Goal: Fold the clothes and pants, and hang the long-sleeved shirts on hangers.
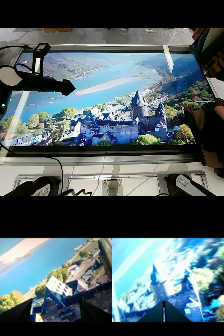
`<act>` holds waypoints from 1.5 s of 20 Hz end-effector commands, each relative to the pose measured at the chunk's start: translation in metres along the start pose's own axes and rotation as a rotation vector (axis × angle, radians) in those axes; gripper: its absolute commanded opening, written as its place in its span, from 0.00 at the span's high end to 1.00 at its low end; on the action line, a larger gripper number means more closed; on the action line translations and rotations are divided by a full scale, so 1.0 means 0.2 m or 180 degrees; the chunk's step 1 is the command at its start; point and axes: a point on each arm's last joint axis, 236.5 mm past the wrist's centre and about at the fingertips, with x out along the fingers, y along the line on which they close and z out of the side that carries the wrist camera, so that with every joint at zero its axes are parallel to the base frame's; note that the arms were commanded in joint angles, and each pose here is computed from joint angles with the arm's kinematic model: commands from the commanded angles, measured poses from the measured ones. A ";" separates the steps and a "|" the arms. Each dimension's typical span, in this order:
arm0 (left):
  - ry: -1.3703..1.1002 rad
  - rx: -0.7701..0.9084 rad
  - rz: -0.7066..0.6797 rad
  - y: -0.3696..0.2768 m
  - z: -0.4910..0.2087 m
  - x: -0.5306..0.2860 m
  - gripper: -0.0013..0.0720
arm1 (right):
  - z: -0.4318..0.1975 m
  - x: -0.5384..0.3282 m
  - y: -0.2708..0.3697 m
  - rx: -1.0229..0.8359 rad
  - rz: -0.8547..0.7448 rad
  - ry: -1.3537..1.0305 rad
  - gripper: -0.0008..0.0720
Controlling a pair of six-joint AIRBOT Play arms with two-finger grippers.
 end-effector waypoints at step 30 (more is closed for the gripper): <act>-0.0005 -0.0001 0.0003 0.00 0.00 0.00 0.09 | -0.15 0.50 0.59 -0.2155 -0.0230 0.0112 0.96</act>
